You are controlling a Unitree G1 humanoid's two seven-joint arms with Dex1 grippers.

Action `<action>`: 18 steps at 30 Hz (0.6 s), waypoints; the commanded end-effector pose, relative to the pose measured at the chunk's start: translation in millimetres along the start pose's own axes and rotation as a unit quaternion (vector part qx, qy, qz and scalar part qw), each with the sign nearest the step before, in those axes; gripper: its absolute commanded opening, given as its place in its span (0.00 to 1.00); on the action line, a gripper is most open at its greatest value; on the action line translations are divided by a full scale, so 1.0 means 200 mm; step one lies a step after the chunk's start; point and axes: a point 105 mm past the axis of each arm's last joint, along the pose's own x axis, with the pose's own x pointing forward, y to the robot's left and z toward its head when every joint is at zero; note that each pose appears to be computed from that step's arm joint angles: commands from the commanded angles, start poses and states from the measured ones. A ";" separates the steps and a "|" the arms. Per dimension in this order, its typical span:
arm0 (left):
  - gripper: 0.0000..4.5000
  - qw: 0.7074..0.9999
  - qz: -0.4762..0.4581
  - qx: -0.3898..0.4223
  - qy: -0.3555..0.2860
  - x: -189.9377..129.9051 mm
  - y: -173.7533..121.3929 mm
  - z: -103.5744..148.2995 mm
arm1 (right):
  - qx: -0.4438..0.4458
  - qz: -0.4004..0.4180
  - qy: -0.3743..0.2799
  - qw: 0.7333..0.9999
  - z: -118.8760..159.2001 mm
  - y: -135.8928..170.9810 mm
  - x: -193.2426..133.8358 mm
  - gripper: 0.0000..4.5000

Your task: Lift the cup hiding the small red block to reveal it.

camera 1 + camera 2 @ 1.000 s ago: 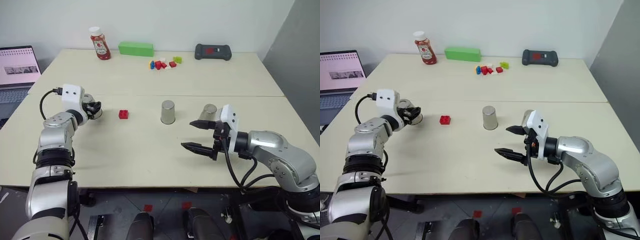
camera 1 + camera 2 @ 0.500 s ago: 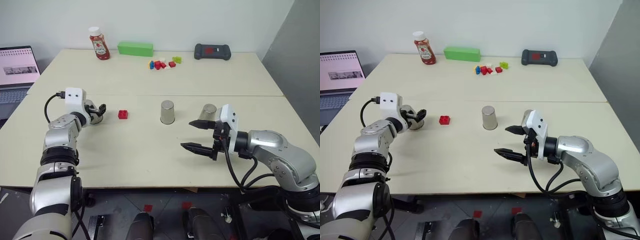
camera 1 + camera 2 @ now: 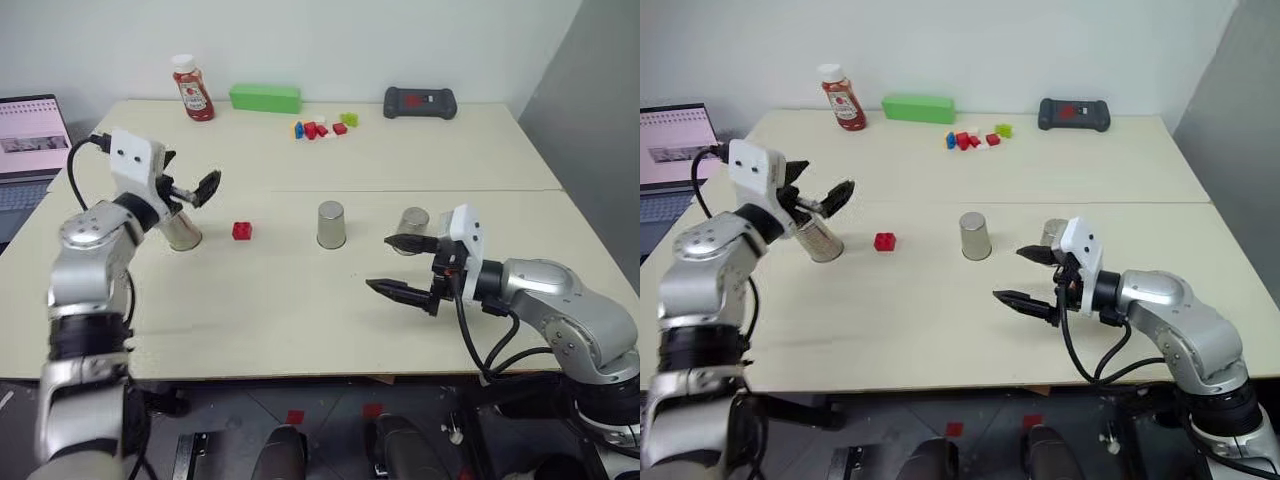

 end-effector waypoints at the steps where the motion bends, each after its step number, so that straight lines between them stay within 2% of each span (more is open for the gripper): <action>1: 1.00 0.998 -0.053 0.013 0.023 -0.17 -0.05 0.02 | -0.030 -0.009 -0.013 0.999 0.03 0.00 -0.03 1.00; 7: 1.00 0.993 -0.066 0.043 0.088 -0.38 -0.13 -0.05 | -0.030 -0.015 -0.018 0.999 0.03 -0.02 -0.05 1.00; 18: 1.00 0.995 -0.052 -0.009 0.088 -0.51 -0.20 -0.10 | -0.031 -0.018 -0.025 0.999 0.03 -0.06 -0.08 1.00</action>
